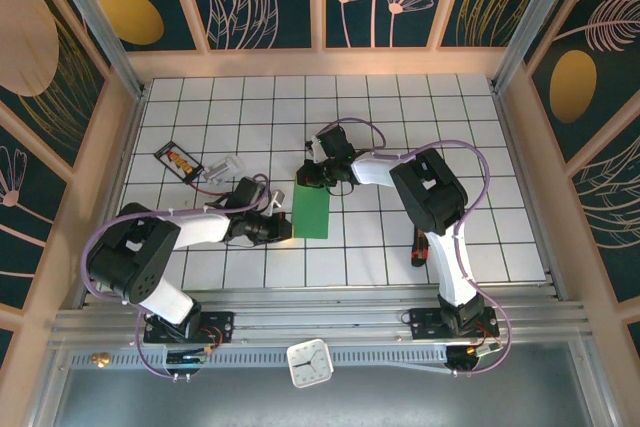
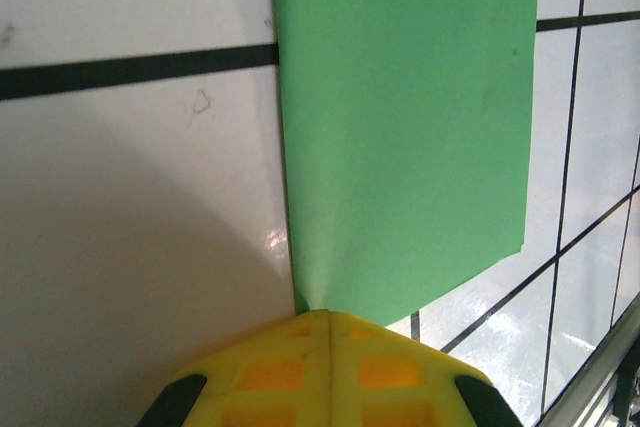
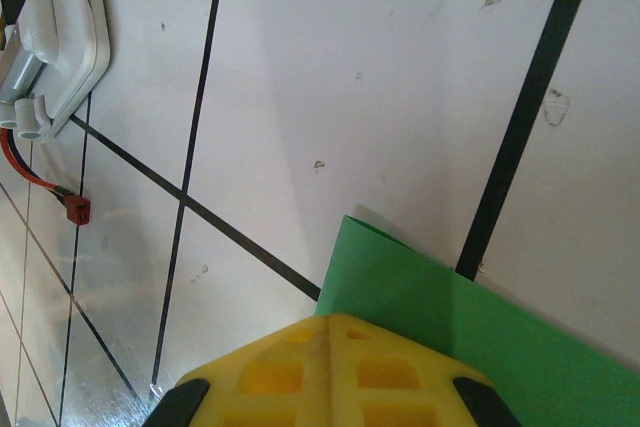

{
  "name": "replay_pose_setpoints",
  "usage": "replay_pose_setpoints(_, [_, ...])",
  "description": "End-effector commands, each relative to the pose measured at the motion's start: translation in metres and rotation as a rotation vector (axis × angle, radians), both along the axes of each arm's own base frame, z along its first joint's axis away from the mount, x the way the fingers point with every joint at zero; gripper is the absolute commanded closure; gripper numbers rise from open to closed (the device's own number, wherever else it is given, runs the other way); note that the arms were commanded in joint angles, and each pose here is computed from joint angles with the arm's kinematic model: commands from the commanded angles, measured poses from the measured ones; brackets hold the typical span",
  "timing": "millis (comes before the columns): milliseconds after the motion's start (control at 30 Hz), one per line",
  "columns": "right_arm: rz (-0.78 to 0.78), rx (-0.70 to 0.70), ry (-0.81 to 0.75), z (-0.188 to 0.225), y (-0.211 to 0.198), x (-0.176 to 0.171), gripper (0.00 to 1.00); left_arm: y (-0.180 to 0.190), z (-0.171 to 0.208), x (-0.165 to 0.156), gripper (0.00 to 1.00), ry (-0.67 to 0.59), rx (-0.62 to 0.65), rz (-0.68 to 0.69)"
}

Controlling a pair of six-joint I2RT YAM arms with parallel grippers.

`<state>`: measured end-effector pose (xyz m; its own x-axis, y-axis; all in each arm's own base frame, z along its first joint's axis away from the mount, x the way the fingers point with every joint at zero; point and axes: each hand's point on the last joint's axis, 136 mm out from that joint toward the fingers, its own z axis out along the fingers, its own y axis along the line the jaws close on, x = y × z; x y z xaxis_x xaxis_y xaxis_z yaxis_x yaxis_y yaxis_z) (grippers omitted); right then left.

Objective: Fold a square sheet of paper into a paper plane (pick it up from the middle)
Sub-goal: First fold in half a square sheet of paper at the center of the table.

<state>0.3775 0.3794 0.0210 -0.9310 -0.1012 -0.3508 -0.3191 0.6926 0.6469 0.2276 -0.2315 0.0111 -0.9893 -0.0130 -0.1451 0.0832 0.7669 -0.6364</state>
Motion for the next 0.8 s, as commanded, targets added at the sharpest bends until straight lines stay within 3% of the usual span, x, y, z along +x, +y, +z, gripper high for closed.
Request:
replay_pose_setpoints(0, [-0.058,-0.177,0.06,-0.052,-0.037,-0.005,1.0,0.019,-0.023,-0.058,1.0,0.221,0.079,-0.047])
replay_pose_setpoints(367, [-0.051,-0.16,0.06,-0.049,-0.033,-0.007,1.0,-0.03,0.047,0.012,1.0,0.022,-0.193,0.032])
replay_pose_setpoints(600, [-0.048,-0.146,0.06,-0.045,-0.031,-0.007,1.0,-0.017,0.048,0.071,1.0,-0.079,-0.147,0.151])
replay_pose_setpoints(767, [-0.041,-0.136,0.056,-0.041,-0.028,-0.006,1.0,-0.013,0.033,0.089,1.0,-0.089,-0.092,0.157])
